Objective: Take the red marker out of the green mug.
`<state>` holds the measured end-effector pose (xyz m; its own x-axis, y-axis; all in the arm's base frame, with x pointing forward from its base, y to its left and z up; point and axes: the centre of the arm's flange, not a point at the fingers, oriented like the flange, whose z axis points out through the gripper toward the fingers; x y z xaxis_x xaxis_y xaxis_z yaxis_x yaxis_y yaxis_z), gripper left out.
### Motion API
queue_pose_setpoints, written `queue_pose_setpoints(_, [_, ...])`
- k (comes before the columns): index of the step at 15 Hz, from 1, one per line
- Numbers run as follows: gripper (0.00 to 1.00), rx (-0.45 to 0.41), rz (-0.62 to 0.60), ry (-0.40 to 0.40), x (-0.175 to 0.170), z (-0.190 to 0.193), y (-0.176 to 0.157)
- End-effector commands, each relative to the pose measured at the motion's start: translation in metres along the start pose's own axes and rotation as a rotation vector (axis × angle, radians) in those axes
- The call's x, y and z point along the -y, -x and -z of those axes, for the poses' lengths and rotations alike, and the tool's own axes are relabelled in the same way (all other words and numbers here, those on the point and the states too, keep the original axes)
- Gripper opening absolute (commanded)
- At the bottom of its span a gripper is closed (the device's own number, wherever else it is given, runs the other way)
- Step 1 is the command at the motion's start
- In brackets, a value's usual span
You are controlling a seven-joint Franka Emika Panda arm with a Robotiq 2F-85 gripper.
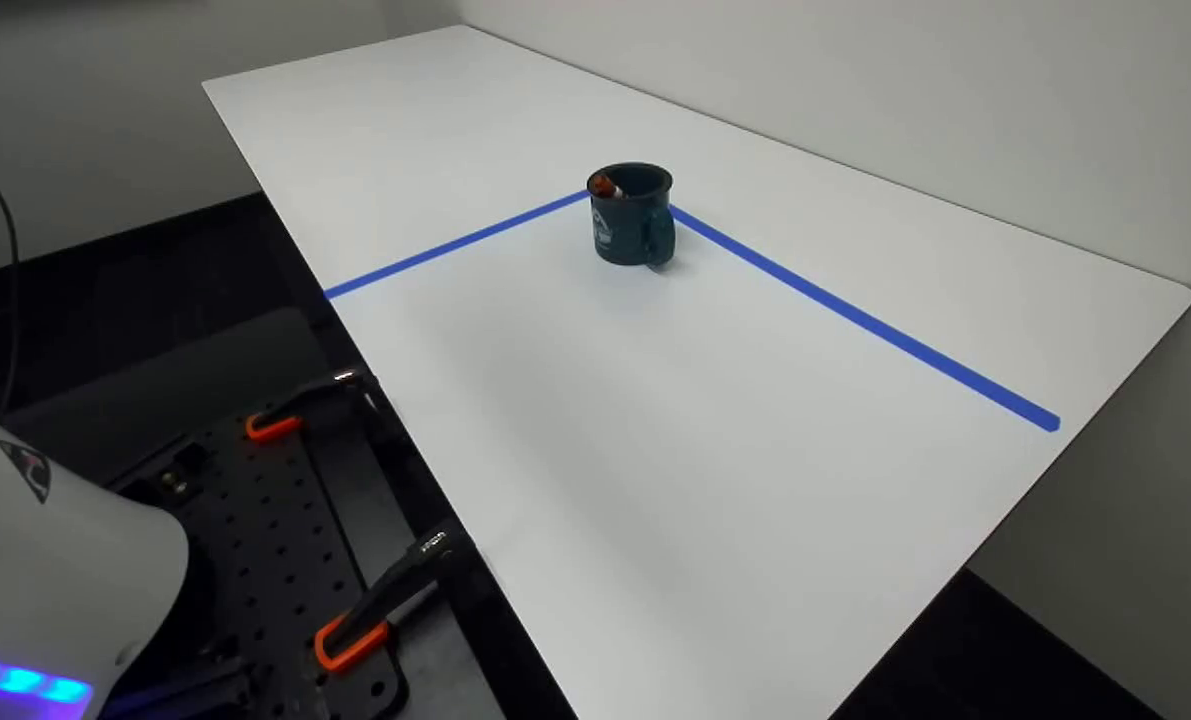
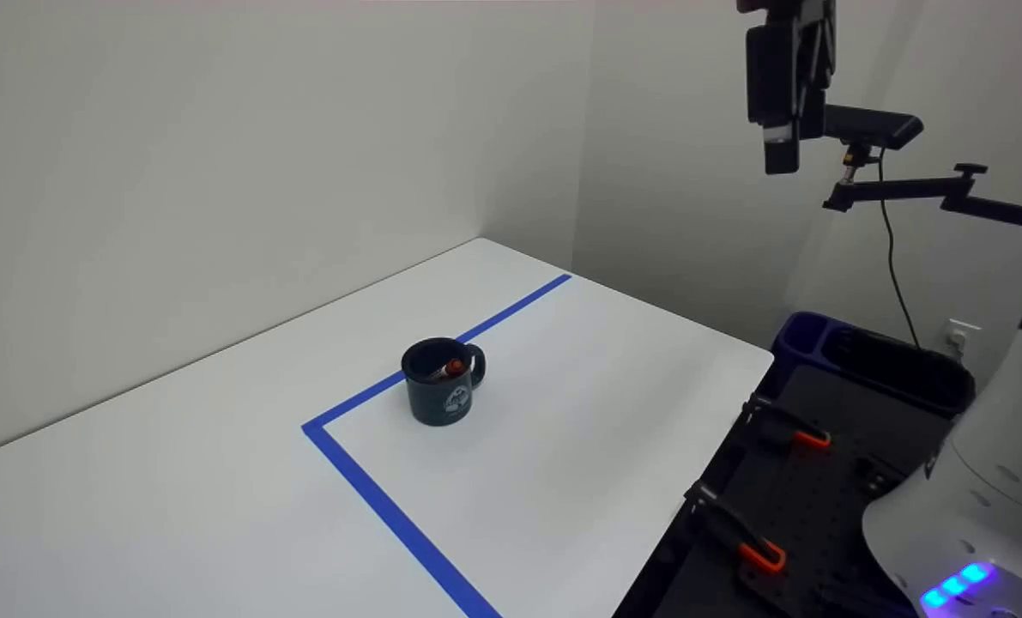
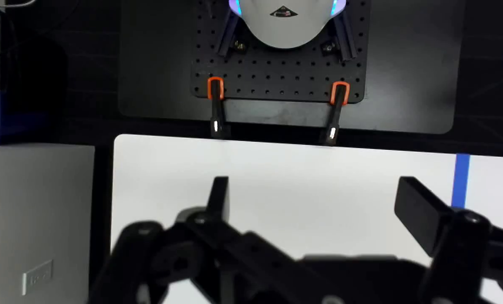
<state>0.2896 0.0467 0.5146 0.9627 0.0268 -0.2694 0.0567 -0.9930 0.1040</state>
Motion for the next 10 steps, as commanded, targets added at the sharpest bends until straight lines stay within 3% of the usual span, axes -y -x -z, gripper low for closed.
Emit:
queue_pose_setpoints(1, [1.0,-0.008,0.036,0.001,-0.003,0.006,-0.02])
queue_pose_setpoints(5, [1.0,-0.007,0.121,0.014,0.008,0.019,-0.08])
queue_pose_setpoints(10, [1.0,-0.02,0.165,-0.039,0.049,0.014,-0.177])
